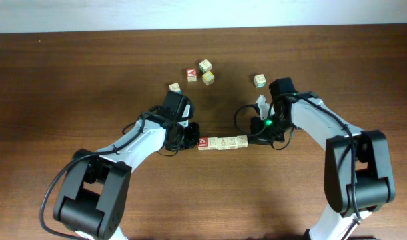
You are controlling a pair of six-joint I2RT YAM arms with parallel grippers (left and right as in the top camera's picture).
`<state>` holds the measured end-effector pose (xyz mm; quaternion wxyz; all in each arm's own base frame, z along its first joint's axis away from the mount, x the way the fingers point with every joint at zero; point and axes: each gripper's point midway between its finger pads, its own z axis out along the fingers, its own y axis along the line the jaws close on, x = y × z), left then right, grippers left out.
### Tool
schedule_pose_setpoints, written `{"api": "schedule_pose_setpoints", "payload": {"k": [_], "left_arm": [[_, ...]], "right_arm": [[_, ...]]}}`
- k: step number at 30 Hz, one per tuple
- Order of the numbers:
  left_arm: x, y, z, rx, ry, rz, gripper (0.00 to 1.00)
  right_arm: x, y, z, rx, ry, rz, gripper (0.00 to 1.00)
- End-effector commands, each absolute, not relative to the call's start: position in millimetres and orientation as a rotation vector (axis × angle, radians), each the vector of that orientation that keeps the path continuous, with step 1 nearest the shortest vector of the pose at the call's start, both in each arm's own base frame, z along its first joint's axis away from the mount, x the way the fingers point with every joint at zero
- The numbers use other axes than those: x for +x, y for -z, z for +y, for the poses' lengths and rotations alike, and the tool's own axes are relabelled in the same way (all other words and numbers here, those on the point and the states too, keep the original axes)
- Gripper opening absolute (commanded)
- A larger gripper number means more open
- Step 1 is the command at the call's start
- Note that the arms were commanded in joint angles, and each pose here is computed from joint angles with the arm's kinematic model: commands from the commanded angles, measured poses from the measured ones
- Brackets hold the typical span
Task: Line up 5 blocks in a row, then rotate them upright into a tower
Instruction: 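Squeeze the row inward from both ends with both grippers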
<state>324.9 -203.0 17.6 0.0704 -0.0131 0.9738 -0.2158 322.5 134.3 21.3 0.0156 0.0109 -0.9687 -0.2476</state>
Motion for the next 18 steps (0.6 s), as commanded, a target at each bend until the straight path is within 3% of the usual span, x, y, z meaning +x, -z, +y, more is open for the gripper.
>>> {"api": "schedule_pose_setpoints", "payload": {"k": [1, 18], "left_arm": [[317.5, -14.1, -211.4, 0.007, 0.699, 2.944, 0.00], [317.6, -14.1, -211.5, 0.008, 0.699, 2.944, 0.00]], "right_arm": [[320.8, -42.8, 147.8, 0.085, 0.899, -3.004, 0.04], [321.0, -56.7, 162.1, 0.156, 0.907, -3.009, 0.04]]}}
